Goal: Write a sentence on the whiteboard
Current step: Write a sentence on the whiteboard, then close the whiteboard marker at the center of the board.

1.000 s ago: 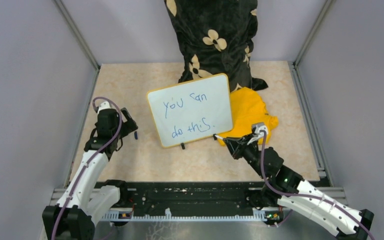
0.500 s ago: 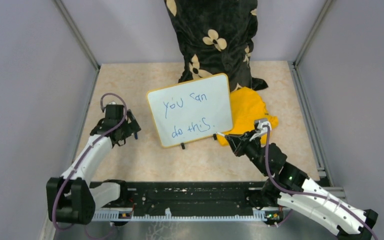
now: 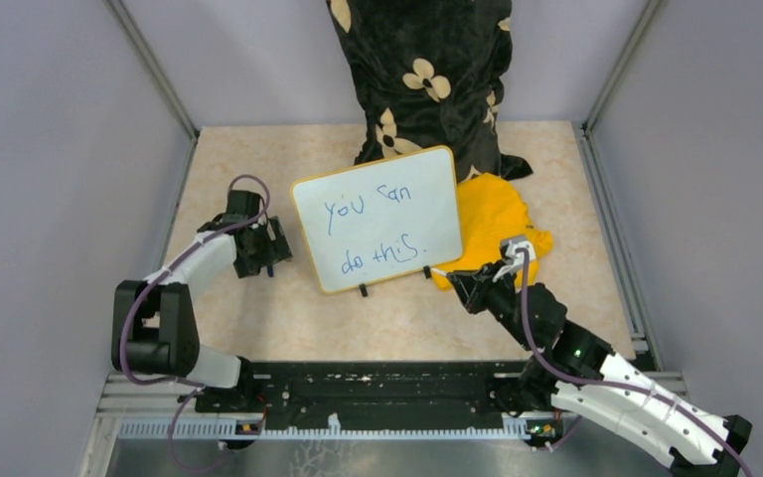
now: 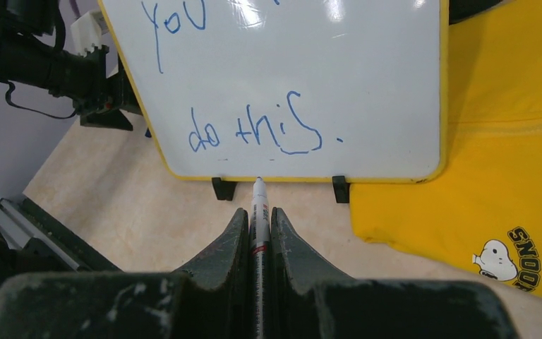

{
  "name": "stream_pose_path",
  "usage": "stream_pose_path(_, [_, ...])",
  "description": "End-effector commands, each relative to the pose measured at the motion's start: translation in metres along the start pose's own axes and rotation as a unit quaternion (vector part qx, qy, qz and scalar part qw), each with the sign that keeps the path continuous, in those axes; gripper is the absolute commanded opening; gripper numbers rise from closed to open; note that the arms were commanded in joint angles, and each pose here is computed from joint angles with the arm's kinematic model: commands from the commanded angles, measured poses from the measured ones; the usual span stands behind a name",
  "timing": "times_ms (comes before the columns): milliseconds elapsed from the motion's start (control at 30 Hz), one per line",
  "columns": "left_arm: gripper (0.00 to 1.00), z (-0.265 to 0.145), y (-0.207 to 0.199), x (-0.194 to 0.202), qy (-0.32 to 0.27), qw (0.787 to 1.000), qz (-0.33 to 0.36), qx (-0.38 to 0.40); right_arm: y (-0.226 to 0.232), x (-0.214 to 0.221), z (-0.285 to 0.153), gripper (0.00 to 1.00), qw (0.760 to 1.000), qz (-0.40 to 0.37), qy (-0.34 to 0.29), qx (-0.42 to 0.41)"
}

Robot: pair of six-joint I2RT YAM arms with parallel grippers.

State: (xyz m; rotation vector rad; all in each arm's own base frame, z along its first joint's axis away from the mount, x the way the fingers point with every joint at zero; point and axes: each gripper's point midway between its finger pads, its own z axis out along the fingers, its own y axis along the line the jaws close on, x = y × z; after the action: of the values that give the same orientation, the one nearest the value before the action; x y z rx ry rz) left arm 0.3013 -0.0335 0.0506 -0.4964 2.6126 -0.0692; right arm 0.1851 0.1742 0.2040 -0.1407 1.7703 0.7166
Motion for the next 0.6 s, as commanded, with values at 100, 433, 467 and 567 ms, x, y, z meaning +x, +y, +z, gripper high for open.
stream_pose_path(100, [0.86, 0.020, 0.007, 0.013, 0.032, 0.999, 0.016, -0.021, 0.008, -0.029, -0.008, 0.00, 0.998, 0.015, -0.053, -0.019])
stream_pose_path(433, [0.97, 0.007, 0.029, -0.013, -0.019, 0.993, -0.047, -0.110, 0.004, -0.033, -0.007, 0.00, 0.998, 0.011, -0.066, -0.010])
stream_pose_path(467, [0.98, 0.005, 0.027, -0.016, -0.017, 0.993, -0.043, -0.107, 0.005, -0.035, -0.007, 0.00, 0.998, 0.011, -0.068, -0.010])
stream_pose_path(567, [0.99, 0.001, 0.023, -0.022, -0.028, 0.995, -0.024, -0.091, 0.005, -0.040, -0.009, 0.00, 0.997, 0.009, -0.071, -0.010])
